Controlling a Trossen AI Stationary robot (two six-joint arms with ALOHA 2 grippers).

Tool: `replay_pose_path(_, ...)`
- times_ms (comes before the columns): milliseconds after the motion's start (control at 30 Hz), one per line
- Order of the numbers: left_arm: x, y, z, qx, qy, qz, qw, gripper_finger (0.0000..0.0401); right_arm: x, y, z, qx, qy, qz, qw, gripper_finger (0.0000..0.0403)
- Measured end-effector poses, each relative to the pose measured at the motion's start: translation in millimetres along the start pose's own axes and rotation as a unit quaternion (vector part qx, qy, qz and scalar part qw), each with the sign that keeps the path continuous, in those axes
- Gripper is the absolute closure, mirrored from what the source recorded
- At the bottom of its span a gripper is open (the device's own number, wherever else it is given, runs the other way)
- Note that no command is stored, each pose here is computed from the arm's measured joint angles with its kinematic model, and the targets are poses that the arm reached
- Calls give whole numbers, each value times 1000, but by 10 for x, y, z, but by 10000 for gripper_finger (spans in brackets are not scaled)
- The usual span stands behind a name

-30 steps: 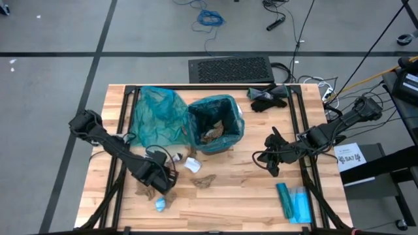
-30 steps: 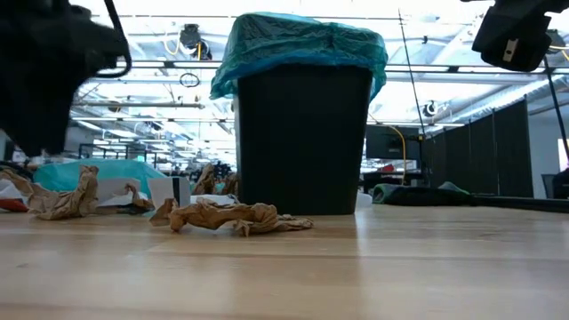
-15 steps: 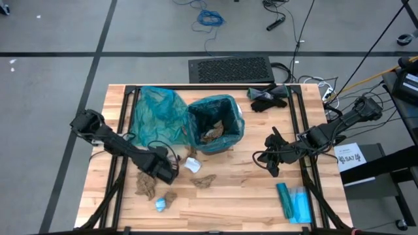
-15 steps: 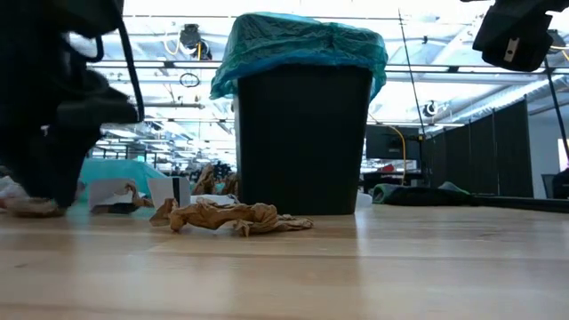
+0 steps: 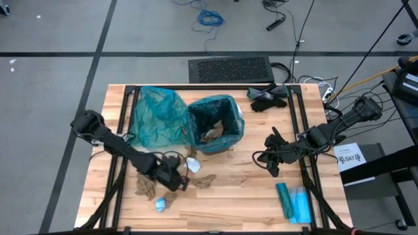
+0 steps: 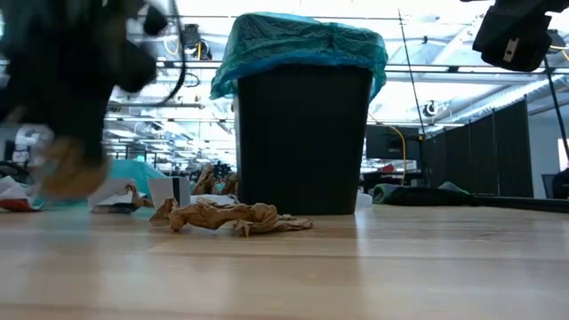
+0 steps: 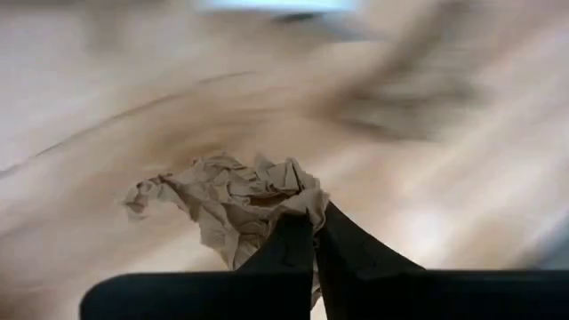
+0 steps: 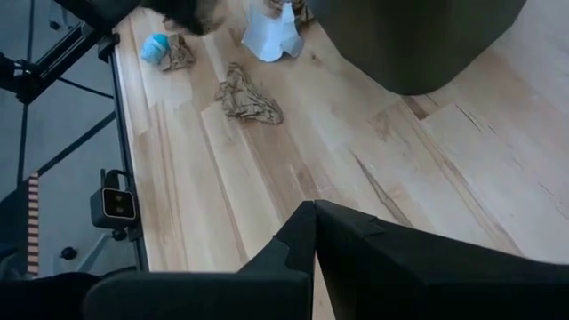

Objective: Place trash/remove bag and relplace
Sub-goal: Put the brown napkin into the trash bin

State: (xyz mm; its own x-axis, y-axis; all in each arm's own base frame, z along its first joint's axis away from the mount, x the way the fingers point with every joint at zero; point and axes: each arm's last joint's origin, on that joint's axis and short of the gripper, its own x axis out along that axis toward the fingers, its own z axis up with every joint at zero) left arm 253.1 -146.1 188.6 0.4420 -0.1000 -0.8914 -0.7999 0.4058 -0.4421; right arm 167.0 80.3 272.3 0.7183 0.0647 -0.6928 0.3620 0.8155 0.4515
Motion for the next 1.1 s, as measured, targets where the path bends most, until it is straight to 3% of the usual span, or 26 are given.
replay_pose_path(200, -464, -518, 29, 75, -76, -85, 991, 399, 0, 0, 0, -3, 0, 0, 1000, 403)
replay_pose_path(400, -1083, -806, 317, 131, -197, -134, 962, 400, 0, 1, 0, -2, 0, 0, 1000, 403)
replay_pose_path(567, -1463, -836, 683, 163, -264, -140, 940, 400, 0, 16, 11, 1, -6, 8, 1000, 403)
replay_pose_path(733, -1544, -776, 1133, 169, -316, -99, 928, 401, -1, 35, 24, 4, -12, 18, 1000, 403)
replay_pose_path(900, -1539, -681, 1468, 147, -313, -86, 934, 382, -1, 40, 28, 6, -14, 20, 1000, 403)
replay_pose_path(1100, -1540, -616, 1661, 162, -287, -92, 940, 330, -1, 41, 29, 9, -14, 21, 1000, 403)
